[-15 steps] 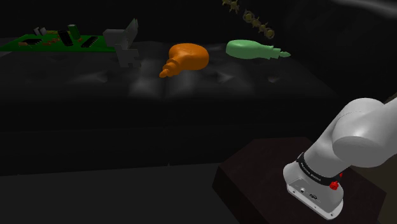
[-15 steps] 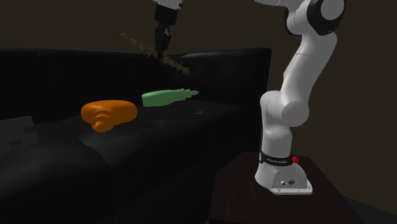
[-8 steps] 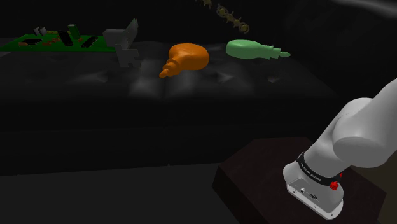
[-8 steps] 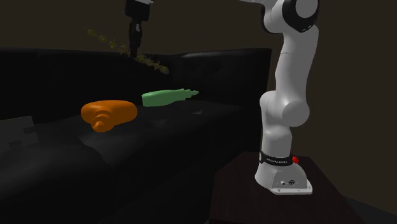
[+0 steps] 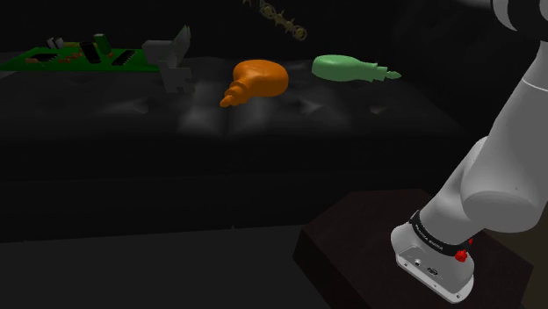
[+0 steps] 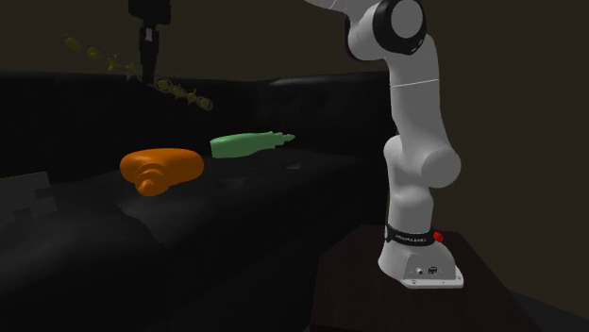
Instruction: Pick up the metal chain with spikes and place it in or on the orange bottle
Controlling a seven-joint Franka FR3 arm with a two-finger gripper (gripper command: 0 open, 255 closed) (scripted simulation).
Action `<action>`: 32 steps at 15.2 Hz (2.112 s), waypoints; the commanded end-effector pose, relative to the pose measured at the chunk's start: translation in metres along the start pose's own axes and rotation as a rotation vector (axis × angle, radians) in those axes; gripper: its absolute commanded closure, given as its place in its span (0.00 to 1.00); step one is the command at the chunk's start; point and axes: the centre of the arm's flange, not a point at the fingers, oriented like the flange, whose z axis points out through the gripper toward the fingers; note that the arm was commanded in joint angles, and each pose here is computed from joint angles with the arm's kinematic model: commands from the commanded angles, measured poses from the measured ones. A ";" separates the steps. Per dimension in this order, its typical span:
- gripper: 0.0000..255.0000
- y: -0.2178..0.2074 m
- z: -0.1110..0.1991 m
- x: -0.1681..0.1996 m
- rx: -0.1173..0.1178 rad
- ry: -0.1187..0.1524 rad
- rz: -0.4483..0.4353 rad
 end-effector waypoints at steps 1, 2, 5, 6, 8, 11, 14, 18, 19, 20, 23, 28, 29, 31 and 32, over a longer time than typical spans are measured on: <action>1.00 -0.002 0.009 0.006 0.000 0.001 0.001; 1.00 -0.004 0.014 0.005 0.000 0.001 0.001; 1.00 -0.009 0.028 0.003 0.000 0.001 0.001; 1.00 -0.011 0.033 0.002 0.000 0.001 0.001; 1.00 -0.014 0.043 0.000 0.000 0.001 0.001; 1.00 -0.019 0.058 -0.002 0.000 0.001 0.001; 1.00 -0.024 0.073 -0.005 0.000 0.001 0.001; 1.00 -0.024 0.073 -0.005 0.000 0.001 0.001; 1.00 -0.024 0.073 -0.005 0.000 0.001 0.001; 1.00 -0.024 0.073 -0.005 0.000 0.001 0.001; 0.00 -0.024 0.073 -0.005 0.000 0.001 0.001; 0.00 -0.024 0.072 -0.005 0.000 0.001 0.001; 0.00 -0.024 0.059 -0.005 0.000 0.001 0.001; 0.00 -0.024 0.033 -0.005 0.000 0.001 0.001; 0.00 -0.024 0.023 -0.005 0.000 0.001 0.001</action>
